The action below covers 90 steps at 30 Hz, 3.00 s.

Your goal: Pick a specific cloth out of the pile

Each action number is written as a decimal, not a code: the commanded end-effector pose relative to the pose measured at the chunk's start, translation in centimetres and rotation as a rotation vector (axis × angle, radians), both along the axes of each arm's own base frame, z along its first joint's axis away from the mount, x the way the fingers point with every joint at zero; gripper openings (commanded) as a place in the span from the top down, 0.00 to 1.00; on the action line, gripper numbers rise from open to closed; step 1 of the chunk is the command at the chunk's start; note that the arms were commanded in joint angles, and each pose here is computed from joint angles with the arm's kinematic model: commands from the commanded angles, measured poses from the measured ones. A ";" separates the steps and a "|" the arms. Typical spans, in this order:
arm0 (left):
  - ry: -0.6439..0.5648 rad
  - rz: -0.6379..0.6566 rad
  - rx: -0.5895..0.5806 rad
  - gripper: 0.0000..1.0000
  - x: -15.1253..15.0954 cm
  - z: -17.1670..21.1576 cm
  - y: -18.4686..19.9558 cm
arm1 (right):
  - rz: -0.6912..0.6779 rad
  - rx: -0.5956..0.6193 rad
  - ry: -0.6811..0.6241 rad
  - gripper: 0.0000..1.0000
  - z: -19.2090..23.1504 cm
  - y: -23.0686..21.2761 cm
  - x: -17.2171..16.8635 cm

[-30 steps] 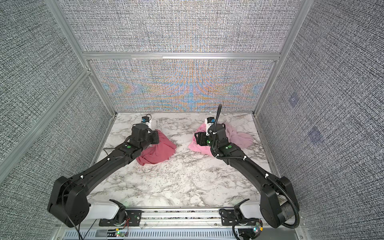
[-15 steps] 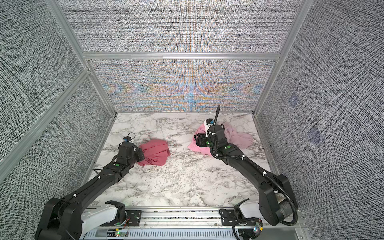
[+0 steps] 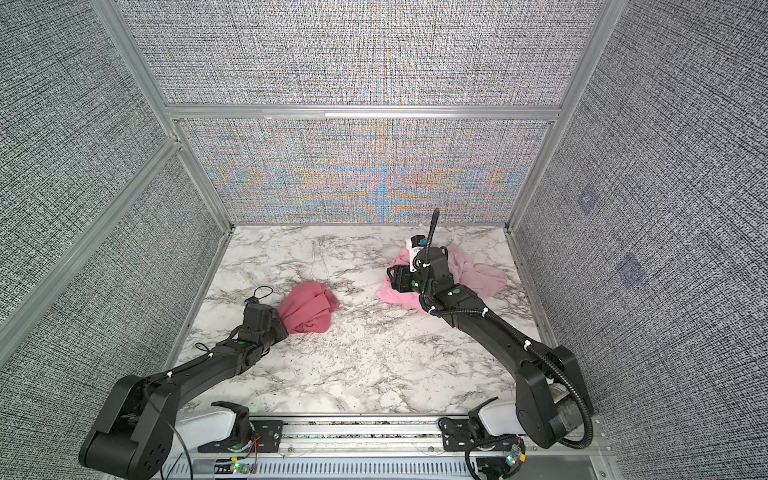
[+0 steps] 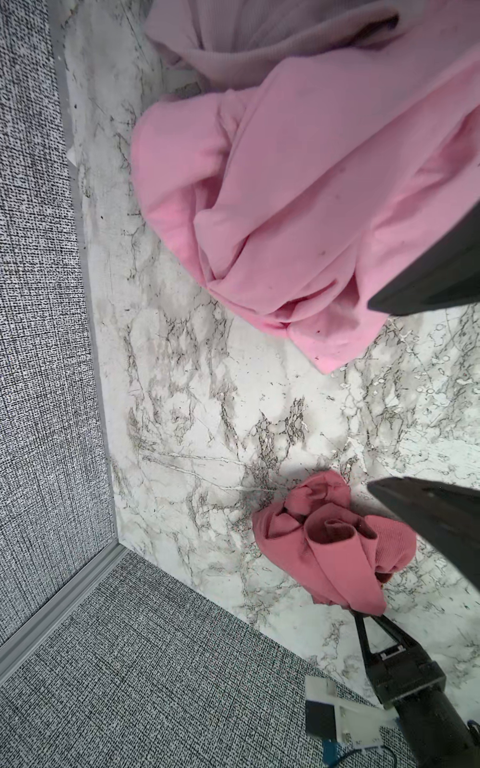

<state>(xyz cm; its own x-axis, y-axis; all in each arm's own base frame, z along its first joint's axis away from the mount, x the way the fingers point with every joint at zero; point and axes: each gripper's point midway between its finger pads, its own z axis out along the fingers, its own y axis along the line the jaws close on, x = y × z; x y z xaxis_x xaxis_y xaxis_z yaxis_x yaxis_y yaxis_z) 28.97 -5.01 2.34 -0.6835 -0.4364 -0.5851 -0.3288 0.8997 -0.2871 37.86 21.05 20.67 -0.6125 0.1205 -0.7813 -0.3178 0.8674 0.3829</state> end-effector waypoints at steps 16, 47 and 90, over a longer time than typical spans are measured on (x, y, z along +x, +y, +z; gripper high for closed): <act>-0.124 -0.080 -0.010 0.55 1.5 8.1 -1.1 | -0.024 0.040 -0.031 0.36 1.3 -0.5 -0.7; 0.085 -0.376 0.129 0.73 5.4 0.9 -9.5 | -0.016 0.036 0.008 0.36 -0.6 0.2 -0.7; -0.269 0.024 0.056 0.59 10.8 12.1 5.7 | -0.223 -0.109 -0.129 0.33 1.3 -8.6 0.0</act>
<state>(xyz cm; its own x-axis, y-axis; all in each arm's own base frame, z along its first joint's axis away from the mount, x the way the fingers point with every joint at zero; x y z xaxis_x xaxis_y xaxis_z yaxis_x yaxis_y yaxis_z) 41.16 -0.15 13.37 -0.5257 -0.4780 -0.7037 -0.2518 0.8775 -0.4081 37.17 14.73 21.53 -0.5261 0.1681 -0.8336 -0.2119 0.9234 0.3199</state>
